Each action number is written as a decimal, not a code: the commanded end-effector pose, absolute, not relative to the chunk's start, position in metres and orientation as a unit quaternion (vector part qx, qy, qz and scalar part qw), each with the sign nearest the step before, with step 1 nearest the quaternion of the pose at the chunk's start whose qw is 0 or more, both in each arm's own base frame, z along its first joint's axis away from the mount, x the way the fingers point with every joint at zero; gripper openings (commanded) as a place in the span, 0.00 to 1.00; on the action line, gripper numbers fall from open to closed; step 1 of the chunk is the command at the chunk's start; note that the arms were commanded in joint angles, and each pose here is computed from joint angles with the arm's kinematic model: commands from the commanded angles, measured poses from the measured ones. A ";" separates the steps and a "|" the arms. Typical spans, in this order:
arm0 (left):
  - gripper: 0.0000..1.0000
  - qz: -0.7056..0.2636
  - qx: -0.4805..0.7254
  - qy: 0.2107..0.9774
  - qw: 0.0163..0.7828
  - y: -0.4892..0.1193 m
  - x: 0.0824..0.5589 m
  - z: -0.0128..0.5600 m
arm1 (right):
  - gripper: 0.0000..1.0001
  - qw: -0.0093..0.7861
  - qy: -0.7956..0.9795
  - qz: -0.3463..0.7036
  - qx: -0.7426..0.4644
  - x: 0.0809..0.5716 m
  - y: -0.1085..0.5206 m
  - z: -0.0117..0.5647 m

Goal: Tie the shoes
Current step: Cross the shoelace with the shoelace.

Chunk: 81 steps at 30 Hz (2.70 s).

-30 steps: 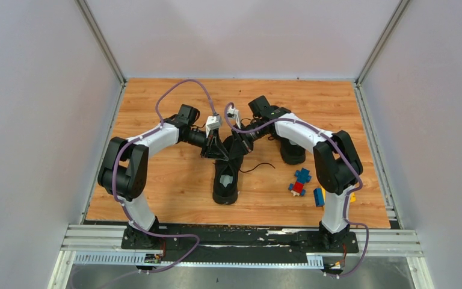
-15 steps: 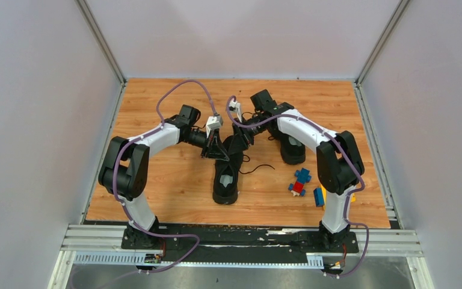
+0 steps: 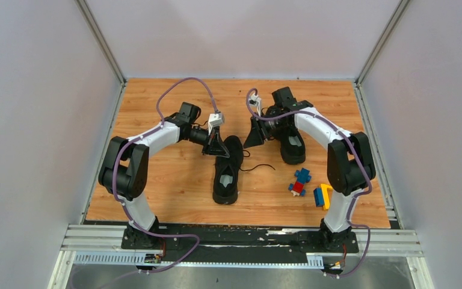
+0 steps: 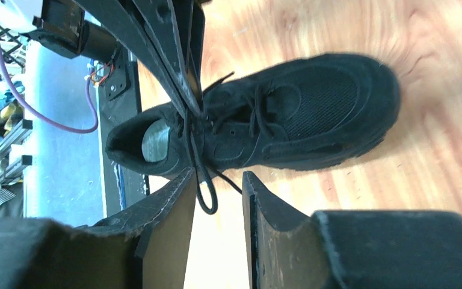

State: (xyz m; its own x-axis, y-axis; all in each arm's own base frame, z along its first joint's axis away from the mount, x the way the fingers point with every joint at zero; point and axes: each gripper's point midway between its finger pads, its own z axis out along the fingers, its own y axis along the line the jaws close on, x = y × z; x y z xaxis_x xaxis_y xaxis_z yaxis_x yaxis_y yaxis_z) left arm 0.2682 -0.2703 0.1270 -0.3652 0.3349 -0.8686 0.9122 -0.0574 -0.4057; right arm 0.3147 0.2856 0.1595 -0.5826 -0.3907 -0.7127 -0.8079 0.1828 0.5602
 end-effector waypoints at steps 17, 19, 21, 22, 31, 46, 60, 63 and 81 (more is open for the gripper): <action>0.00 -0.511 0.490 0.650 0.277 -0.267 0.267 0.137 | 0.36 0.196 0.714 0.502 -0.448 0.308 0.303 0.140; 0.00 -0.509 0.492 0.650 0.278 -0.269 0.267 0.137 | 0.36 0.204 0.705 0.505 -0.453 0.310 0.297 0.154; 0.00 -0.505 0.492 0.652 0.278 -0.270 0.267 0.135 | 0.36 0.209 0.706 0.511 -0.444 0.314 0.289 0.161; 0.00 -0.504 0.490 0.655 0.277 -0.270 0.266 0.132 | 0.36 0.213 0.706 0.515 -0.437 0.318 0.285 0.164; 0.00 -0.461 0.489 0.676 0.302 -0.277 0.273 0.129 | 0.37 0.222 0.783 0.439 -0.381 0.378 0.278 0.111; 0.00 -0.418 0.499 0.690 0.318 -0.272 0.279 0.124 | 0.33 0.179 0.708 0.532 -0.429 0.318 0.314 0.136; 0.00 -0.355 0.506 0.711 0.337 -0.254 0.281 0.138 | 0.33 0.167 0.715 0.527 -0.427 0.310 0.326 0.144; 0.00 -0.341 0.501 0.718 0.343 -0.249 0.276 0.138 | 0.33 0.170 0.724 0.517 -0.424 0.312 0.325 0.144; 0.00 -0.294 0.473 0.750 0.356 -0.253 0.285 0.119 | 0.46 0.142 0.726 0.548 -0.391 0.305 0.317 0.123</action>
State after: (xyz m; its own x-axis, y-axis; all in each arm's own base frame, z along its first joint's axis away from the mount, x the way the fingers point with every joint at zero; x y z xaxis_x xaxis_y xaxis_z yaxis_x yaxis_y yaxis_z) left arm 0.2734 -0.2503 0.1146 -0.3159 0.5160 -0.7962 0.9287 0.3402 -0.1480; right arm 0.3040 0.3172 0.1179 -0.6655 -0.4300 -0.6100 -0.7048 0.0930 0.7033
